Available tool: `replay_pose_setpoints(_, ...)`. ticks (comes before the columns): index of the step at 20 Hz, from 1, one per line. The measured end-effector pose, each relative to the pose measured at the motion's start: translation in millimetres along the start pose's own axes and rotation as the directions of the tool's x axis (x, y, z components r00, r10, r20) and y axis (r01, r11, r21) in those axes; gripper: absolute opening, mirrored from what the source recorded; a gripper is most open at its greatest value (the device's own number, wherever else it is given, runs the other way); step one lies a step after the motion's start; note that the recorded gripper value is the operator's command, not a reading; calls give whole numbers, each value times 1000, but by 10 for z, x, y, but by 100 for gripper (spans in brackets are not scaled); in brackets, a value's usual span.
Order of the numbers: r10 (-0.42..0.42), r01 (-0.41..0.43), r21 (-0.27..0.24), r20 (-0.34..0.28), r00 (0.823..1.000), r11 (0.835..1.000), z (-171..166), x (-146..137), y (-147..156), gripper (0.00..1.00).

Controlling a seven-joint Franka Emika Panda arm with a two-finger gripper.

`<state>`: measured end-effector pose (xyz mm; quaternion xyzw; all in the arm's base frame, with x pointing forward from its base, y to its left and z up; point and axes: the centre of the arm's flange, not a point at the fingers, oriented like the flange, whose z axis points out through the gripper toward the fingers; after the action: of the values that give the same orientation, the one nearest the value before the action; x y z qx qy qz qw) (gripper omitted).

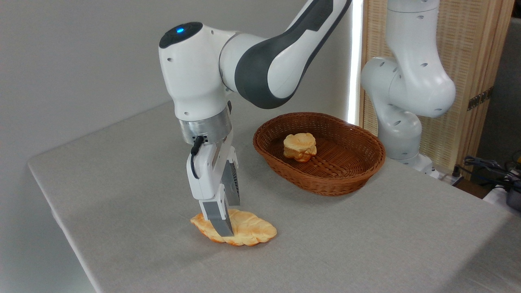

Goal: Put bread into the basket
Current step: 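Close the gripper on the edge of the flat bread and lift it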

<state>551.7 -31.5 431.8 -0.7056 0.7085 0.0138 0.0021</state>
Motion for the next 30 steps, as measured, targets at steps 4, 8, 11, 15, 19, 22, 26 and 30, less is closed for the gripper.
replay_pose_setpoints(4, 53, -54, 7, 30, 998, 999, 42, -11, -30, 100)
replay_pose_setpoints(8, 87, -87, 2, 30, 996, 996, 88, -4, -43, 100)
replay_pose_setpoints(11, 92, -92, -8, 31, 995, 996, 141, 20, -51, 100)
replay_pose_setpoints(15, 100, -99, -14, 31, 995, 995, 173, 60, -55, 62)
replay_pose_setpoints(19, 100, -99, -14, 31, 995, 995, 174, 61, -55, 46)
replay_pose_setpoints(22, 100, -100, -14, 31, 995, 995, 174, 61, -55, 45)
replay_pose_setpoints(26, 100, -100, -14, 31, 994, 995, 174, 64, -54, 45)
replay_pose_setpoints(30, 98, -97, -11, 31, 995, 995, 158, 64, -52, 45)
